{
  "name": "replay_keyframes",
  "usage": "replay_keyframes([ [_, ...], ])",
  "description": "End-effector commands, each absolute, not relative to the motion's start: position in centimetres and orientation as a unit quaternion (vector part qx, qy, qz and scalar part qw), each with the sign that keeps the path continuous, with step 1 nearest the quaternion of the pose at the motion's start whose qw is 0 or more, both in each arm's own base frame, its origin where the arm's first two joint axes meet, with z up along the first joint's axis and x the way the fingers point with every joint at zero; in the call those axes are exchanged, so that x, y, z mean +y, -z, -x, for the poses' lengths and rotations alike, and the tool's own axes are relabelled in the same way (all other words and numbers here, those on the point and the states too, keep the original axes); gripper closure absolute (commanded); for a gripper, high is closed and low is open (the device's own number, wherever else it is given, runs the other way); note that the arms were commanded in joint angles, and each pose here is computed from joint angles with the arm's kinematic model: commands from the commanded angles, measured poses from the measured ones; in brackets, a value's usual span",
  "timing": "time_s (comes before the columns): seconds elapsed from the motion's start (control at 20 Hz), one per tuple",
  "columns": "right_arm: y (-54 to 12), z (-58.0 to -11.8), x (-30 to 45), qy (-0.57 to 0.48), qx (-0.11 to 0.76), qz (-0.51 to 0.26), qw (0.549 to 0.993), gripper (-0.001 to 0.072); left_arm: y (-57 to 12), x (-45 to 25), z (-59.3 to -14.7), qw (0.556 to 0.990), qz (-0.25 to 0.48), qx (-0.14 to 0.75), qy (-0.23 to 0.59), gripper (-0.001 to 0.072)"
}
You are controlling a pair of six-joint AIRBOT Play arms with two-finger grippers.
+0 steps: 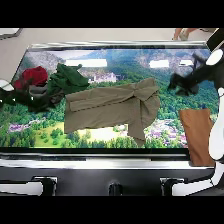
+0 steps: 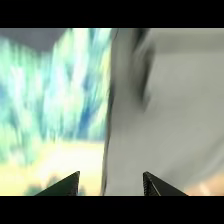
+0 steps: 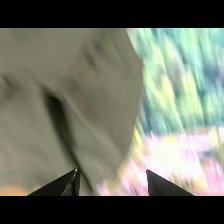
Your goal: Fold the shirts.
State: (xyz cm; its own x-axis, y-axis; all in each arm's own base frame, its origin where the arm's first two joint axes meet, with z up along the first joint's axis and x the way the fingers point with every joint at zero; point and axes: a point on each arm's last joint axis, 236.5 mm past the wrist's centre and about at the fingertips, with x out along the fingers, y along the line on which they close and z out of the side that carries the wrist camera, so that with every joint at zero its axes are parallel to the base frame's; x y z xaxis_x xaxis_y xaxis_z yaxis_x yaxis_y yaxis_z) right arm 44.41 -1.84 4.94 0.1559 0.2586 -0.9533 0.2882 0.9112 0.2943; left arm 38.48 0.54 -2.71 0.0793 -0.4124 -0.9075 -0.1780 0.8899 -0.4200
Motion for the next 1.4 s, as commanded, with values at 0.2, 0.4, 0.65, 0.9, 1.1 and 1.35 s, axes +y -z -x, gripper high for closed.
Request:
replay_keyframes([
  [0.2,1.4,-34.6,-0.3,-0.006,0.753,-0.229,0.616,0.0222,9.0,-4.6,-31.5,0.614,0.335,0.703,0.127,0.0223],
  [0.4,3.2,-34.1,-0.1,-0.004,0.757,-0.234,0.611,0.0220,10.0,-4.8,-31.5,0.615,0.333,0.704,0.120,0.0224],
  [0.65,5.3,-34.3,2.4,-0.025,0.741,-0.287,0.606,0.0207,10.8,-5.8,-32.2,0.627,0.317,0.701,0.119,0.0378],
  [0.9,7.9,-34.5,4.0,-0.020,0.719,-0.339,0.606,0.0204,10.8,-5.8,-32.1,0.626,0.317,0.702,0.120,0.0679],
  [1.1,8.6,-36.4,4.9,-0.014,0.682,-0.385,0.622,0.0210,10.4,-5.9,-32.2,0.629,0.315,0.700,0.124,0.0679],
  [1.35,10.4,-37.2,7.3,-0.012,0.682,-0.365,0.634,0.0235,10.2,-5.9,-32.1,0.627,0.314,0.701,0.127,0.0680],
])
